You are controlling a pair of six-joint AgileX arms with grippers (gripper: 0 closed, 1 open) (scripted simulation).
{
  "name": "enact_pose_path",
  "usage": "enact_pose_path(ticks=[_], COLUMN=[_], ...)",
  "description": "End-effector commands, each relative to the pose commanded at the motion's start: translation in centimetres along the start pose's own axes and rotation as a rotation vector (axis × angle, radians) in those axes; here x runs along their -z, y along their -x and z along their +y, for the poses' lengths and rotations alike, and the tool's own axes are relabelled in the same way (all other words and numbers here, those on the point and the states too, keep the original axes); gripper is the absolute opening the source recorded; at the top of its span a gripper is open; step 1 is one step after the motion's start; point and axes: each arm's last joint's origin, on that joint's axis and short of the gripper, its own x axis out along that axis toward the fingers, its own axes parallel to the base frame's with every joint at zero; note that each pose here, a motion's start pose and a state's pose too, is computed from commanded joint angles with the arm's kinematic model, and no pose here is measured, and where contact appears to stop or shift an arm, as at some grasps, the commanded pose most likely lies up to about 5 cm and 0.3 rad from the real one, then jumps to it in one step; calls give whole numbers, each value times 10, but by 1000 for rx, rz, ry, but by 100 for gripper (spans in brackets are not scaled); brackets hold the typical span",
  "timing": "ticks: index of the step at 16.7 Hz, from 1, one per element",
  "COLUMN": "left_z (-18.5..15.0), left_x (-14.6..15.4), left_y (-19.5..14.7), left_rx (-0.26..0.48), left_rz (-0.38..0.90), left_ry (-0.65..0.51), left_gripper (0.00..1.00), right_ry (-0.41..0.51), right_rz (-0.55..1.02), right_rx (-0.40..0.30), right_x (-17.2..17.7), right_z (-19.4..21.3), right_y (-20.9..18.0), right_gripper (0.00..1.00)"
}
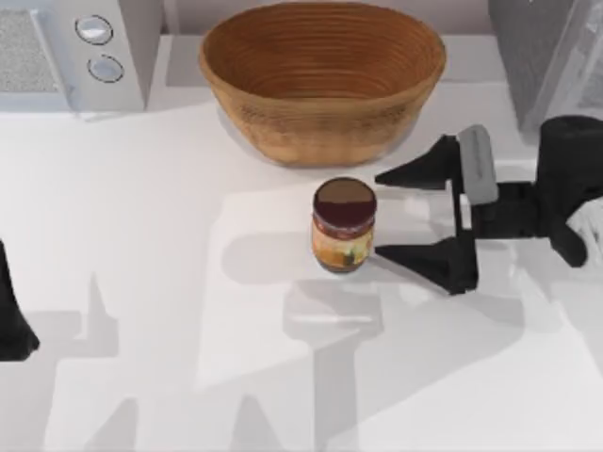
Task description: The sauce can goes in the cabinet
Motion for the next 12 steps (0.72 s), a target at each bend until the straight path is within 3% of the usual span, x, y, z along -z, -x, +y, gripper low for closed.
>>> enact_pose_path(ticks=[3,9,12], left_z=[0,0,0], left_x=[0,0,0], left_y=[0,0,0], left_rx=[0,0,0], left_rz=[0,0,0], left_ry=[0,0,0], left_gripper=[100,100,100], right_ry=[8,4,9], right_rz=[-17,-16,-16], right_rx=[-53,-51,-57], right_x=[18,19,18], right_z=[-3,-3,-4], right_y=[-6,-6,-26], right_gripper=[100,100,100])
